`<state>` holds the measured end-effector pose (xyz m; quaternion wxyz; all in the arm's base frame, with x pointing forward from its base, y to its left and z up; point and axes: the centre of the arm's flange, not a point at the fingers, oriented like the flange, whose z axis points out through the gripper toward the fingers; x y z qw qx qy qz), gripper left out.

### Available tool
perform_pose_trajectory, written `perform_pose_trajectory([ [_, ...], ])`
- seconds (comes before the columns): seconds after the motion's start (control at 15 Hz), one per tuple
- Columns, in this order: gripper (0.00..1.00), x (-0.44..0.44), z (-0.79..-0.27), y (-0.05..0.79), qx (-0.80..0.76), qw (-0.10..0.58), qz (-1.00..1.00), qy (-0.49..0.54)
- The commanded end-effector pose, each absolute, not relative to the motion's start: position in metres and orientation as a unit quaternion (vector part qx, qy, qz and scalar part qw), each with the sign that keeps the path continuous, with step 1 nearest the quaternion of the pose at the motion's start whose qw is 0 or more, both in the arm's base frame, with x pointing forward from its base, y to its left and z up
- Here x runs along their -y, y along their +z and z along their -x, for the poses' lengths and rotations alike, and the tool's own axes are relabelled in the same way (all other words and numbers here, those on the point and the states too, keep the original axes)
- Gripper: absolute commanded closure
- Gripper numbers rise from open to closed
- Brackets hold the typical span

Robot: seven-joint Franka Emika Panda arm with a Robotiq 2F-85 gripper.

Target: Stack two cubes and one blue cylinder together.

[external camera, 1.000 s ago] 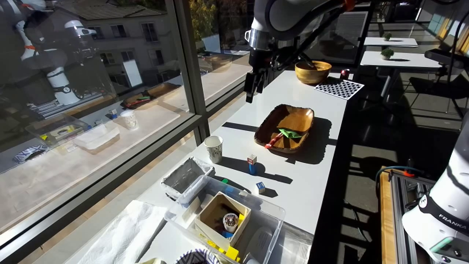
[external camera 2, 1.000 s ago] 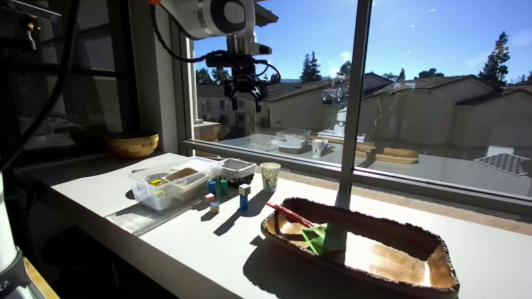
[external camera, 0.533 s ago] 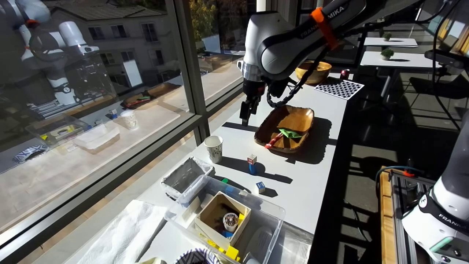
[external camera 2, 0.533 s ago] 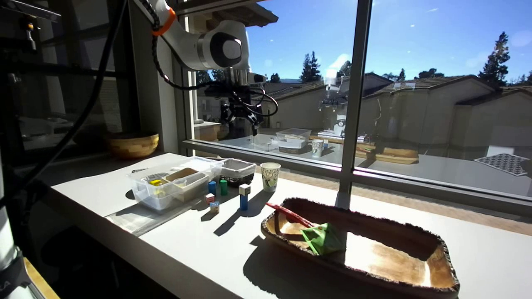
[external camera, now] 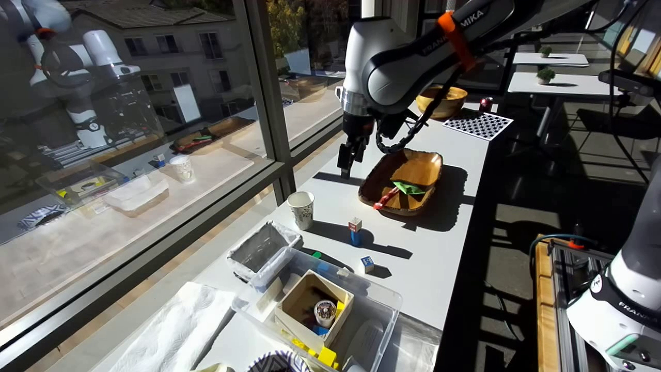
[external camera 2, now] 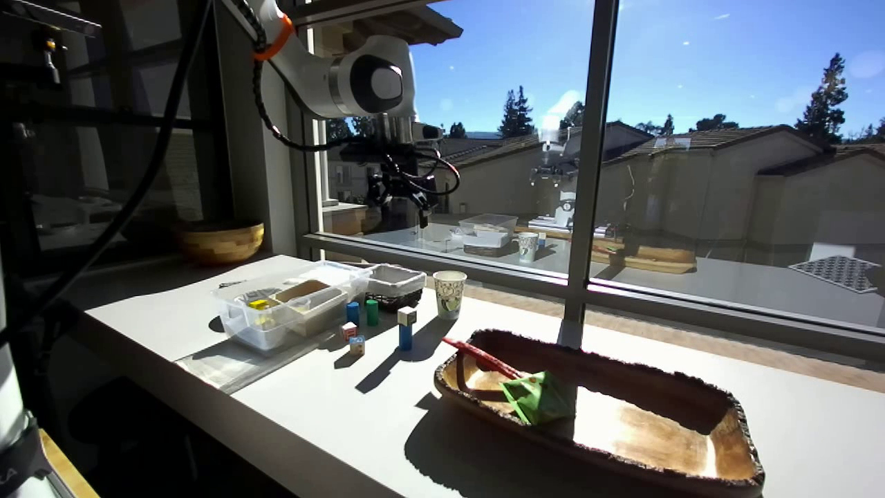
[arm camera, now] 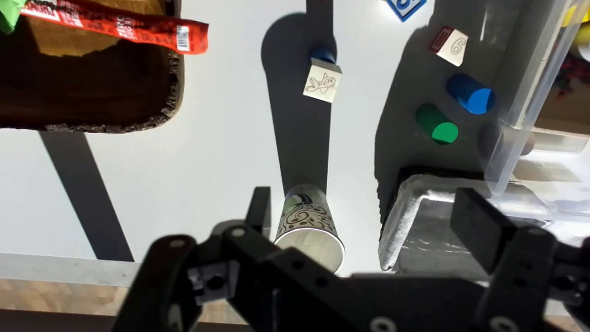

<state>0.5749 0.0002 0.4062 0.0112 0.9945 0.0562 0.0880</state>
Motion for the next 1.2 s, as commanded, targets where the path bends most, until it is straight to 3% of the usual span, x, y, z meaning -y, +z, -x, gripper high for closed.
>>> perform_pose_trajectory([
  [0.0, 0.00, 0.000, -0.575, 0.371, 0.022, 0.009, -0.999, 0.049],
  [0.87, 0.00, -0.008, -0.548, 0.262, 0.059, -0.061, -0.993, 0.077],
  [1.13, 0.00, -0.019, -0.549, 0.236, 0.062, -0.051, -0.992, 0.099],
])
